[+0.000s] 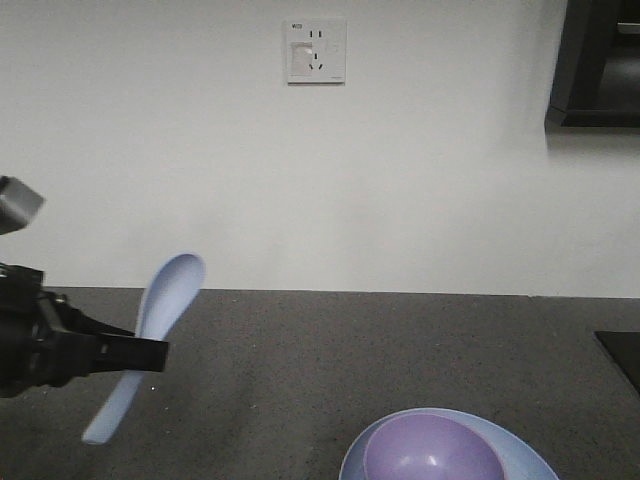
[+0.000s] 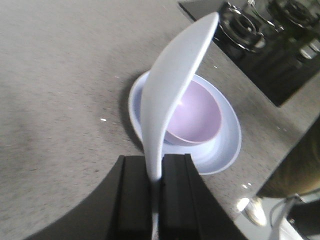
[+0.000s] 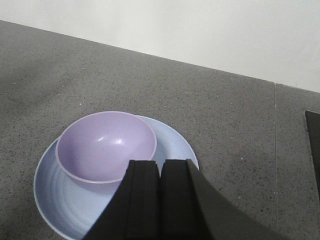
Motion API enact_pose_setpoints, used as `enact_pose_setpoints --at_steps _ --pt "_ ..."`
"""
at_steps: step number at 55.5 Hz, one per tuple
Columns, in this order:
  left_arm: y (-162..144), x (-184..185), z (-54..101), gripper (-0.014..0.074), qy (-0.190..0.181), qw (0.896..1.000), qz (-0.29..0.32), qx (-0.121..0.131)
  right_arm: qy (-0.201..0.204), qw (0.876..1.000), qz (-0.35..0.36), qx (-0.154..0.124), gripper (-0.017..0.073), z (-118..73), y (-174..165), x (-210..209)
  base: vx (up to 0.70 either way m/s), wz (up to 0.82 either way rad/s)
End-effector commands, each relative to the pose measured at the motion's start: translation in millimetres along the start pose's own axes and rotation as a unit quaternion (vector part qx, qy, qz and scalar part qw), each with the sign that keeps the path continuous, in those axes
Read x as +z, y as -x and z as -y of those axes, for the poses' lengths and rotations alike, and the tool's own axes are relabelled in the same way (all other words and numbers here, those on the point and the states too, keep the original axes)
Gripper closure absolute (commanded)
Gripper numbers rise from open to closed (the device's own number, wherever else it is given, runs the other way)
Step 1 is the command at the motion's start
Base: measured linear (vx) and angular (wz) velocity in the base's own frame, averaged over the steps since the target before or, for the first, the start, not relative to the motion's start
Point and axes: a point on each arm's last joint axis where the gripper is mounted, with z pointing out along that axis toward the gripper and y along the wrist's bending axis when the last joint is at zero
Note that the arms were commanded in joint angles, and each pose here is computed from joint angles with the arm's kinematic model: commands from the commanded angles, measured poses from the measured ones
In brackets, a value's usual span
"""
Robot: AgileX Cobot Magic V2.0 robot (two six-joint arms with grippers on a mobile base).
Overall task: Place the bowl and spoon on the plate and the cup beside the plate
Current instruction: 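Lower the white spoon into the bowl and open the left gripper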
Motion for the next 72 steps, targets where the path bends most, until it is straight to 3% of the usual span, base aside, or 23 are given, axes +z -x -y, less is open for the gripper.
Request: enact_pose_setpoints --at_steps 1,20,31,52,61,72 --pt "16 14 13.0 0.0594 -0.034 0.999 0.026 -0.002 -0.016 0.998 0.053 0.004 0.0568 3.0 16 -4 0.00 0.00" --pt "-1 116 27.9 0.0594 -0.084 0.995 -0.062 -0.007 -0.016 0.998 0.053 0.004 0.0568 3.0 16 -4 0.00 0.00" --pt "12 155 44.9 0.0594 -0.117 0.989 -0.093 -0.017 -0.016 0.999 0.052 0.004 0.0568 3.0 15 -4 0.00 0.00" --pt "22 218 43.9 0.0584 -0.089 0.981 -0.167 -0.038 -0.016 0.999 0.051 0.003 0.0568 3.0 15 -4 0.00 0.00" --pt "27 227 49.1 0.0493 -0.097 0.983 -0.155 -0.017 -0.016 0.999 0.051 0.003 0.0568 3.0 15 -4 0.00 0.00" --pt "27 229 53.5 0.0281 -0.099 0.985 -0.143 0.000 -0.016 0.999 0.052 0.004 0.0568 3.0 15 -4 0.00 0.00"
